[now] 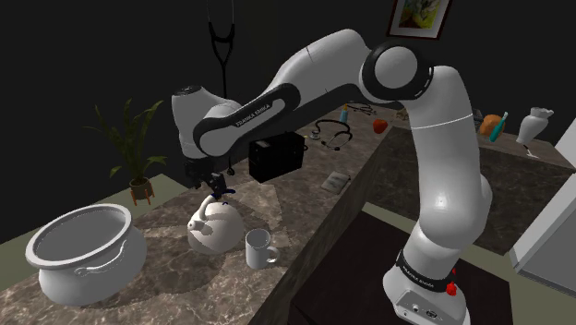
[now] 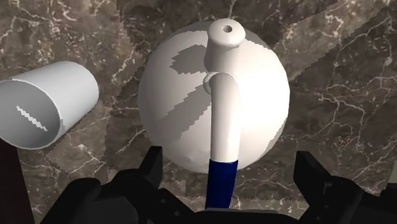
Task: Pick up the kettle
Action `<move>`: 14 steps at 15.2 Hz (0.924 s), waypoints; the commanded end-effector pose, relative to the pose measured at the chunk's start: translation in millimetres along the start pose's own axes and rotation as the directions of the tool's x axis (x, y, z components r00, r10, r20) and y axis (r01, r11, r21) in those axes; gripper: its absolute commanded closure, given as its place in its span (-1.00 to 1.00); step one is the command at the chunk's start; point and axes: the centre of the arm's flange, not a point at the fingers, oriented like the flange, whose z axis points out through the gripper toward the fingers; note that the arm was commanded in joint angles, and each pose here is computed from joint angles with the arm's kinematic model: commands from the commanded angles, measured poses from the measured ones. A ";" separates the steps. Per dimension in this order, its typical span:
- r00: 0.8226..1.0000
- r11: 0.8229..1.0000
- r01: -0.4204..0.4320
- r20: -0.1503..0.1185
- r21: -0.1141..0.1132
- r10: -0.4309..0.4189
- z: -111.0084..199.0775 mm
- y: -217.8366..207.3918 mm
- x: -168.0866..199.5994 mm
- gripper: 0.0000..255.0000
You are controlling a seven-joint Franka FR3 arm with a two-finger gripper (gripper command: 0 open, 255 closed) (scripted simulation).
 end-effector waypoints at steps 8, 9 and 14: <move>1.000 1.000 -0.003 0.000 0.000 0.003 28.7 0.5 -4.0 1.00; 1.000 1.000 -0.003 0.000 0.000 0.003 28.9 0.4 -3.9 1.00; 1.000 1.000 -0.003 0.000 0.000 0.003 28.8 0.4 -3.9 1.00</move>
